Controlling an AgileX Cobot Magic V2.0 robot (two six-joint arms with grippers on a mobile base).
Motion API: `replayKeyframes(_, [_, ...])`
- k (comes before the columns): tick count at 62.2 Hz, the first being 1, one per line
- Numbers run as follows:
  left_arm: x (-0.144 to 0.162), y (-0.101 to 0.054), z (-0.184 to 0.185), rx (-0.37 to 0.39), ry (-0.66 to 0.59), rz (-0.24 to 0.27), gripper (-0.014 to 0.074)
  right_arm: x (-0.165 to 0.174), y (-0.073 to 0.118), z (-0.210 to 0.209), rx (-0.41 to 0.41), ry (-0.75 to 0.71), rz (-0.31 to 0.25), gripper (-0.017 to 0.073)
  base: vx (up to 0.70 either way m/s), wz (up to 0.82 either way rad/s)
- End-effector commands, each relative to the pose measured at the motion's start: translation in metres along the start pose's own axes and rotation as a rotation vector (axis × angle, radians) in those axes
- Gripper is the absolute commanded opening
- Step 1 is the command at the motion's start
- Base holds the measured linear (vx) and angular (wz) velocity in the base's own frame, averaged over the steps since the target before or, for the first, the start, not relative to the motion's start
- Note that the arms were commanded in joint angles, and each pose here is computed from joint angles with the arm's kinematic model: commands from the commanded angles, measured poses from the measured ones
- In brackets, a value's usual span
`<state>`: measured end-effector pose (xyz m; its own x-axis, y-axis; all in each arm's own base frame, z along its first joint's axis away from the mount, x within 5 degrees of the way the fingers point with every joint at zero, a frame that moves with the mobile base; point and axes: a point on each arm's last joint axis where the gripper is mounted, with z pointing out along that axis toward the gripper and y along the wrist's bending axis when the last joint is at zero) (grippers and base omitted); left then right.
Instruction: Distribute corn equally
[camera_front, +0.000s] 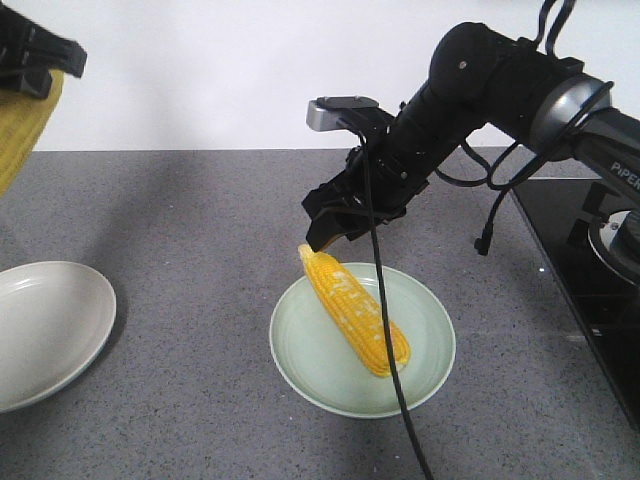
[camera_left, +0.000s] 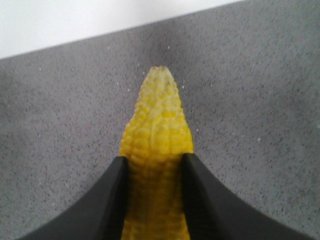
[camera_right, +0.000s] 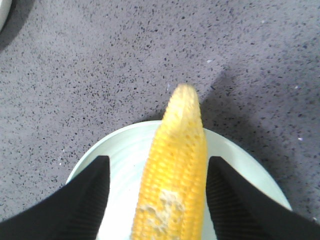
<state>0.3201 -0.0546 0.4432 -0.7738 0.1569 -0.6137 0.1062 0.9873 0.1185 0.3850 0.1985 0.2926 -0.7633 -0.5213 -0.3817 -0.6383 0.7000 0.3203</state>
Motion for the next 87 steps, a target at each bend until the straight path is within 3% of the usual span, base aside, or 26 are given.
replayKeyframes(1, [0.003,0.007,-0.012,-0.018,-0.043,-0.025,-0.0006,0.000,0.020,-0.028,-0.004,-0.023,-0.041,0.0424,0.00,0.00])
replayKeyframes(17, [0.023,0.020,0.019,-0.044,0.083,-0.061,-0.0006,0.003,0.030,-0.053,0.026,-0.072,-0.065,0.0423,0.00,0.00])
replayKeyframes(37, [0.057,0.041,0.061,-0.086,0.235,-0.109,-0.0006,0.020,0.067,-0.129,0.069,-0.238,-0.141,0.0395,0.00,0.00])
replayKeyframes(56, [0.058,0.043,0.074,-0.088,0.227,-0.109,-0.0006,0.044,0.099,-0.186,0.099,-0.372,-0.204,0.0380,0.00,0.00])
replayKeyframes(74, [0.059,0.041,0.099,-0.082,0.276,-0.102,0.0022,0.054,0.106,-0.202,0.136,-0.406,-0.224,0.0380,0.00,0.00])
replayKeyframes(87, [0.059,0.041,0.103,-0.086,0.282,-0.122,0.0098,0.055,0.106,-0.204,0.137,-0.410,-0.226,0.0380,0.00,0.00])
